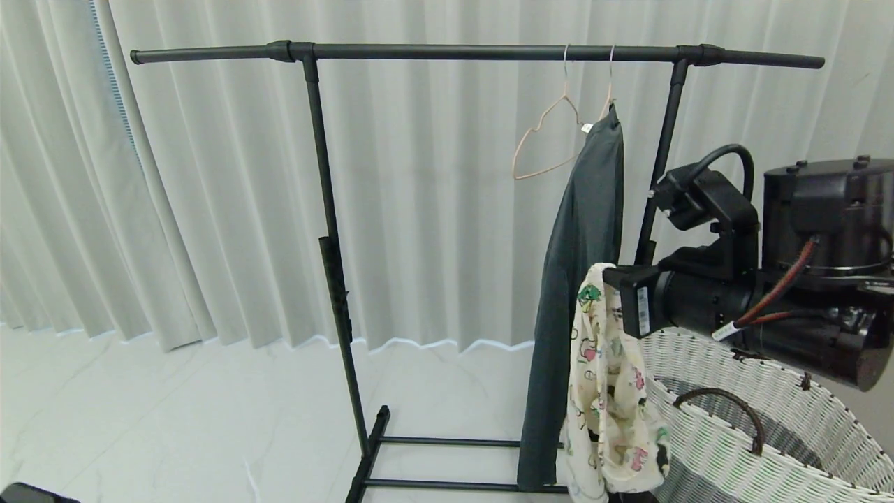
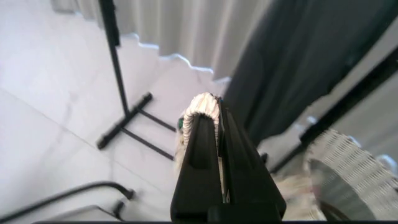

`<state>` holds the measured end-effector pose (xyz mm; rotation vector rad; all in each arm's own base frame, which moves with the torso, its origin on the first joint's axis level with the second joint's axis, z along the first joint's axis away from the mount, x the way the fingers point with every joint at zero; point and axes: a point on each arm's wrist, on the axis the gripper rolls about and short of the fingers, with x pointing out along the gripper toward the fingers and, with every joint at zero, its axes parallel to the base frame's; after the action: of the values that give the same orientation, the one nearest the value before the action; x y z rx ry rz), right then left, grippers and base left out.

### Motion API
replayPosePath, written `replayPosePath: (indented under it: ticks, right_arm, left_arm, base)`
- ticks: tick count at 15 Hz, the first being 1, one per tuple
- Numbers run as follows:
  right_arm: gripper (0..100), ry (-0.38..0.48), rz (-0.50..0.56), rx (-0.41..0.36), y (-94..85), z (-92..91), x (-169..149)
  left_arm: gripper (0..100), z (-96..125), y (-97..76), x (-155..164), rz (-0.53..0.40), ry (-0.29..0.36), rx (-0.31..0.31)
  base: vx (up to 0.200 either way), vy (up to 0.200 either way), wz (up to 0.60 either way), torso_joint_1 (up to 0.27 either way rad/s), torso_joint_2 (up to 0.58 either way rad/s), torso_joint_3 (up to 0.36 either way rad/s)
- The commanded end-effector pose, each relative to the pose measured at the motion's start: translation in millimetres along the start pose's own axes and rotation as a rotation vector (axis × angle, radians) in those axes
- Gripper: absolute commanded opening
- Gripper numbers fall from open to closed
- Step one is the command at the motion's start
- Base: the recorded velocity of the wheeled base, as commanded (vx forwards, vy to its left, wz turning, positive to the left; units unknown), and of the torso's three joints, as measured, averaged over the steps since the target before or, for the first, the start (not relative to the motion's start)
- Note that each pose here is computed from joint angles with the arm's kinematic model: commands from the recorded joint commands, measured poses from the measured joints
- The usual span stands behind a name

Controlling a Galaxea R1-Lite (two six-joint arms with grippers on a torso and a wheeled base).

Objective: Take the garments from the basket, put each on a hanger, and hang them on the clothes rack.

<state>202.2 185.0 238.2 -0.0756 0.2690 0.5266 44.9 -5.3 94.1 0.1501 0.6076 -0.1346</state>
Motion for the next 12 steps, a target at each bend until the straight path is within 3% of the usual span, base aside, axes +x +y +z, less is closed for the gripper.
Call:
replayPosePath:
  ticks: [1,2,3,5,8,12]
  right_arm:
    - [0,-0.008,0.012,0.023,8.9,8.1,20]
    - [0,-0.038,0.027,0.052,15.8,19.3,30]
    - [0,-0.05,0.045,0.055,22.9,24.2,35]
    - [0,-0.068,0.09,0.05,39.8,30.5,41]
    - [0,-0.091,0.15,0.043,63.3,37.6,45]
    - [0,-0.15,0.213,0.051,85.9,55.5,48]
  left_arm:
    - [100,38,2.3,-16,-0.069,-0.177,0.007]
    - [100,70,3.0,-24,-0.161,-0.257,0.025]
    - [100,88,1.1,-28,-0.241,-0.301,0.048]
    - [100,114,-9.4,-33,-0.393,-0.34,0.06]
    - [100,140,-32.7,-34,-0.572,-0.312,0.022]
    - [100,161,-72.7,-9,-0.576,-0.191,0.043]
  base:
    - [0.0,0.0,0.0,0.0,0.0,0.0]
    - [0.0,0.0,0.0,0.0,0.0,0.0]
    - [0.0,0.0,0.0,0.0,0.0,0.0]
    - [0.0,0.0,0.0,0.0,0.0,0.0]
    - [0.0,0.0,0.0,0.0,0.0,0.0]
    - [0.0,0.0,0.0,0.0,0.0,0.0]
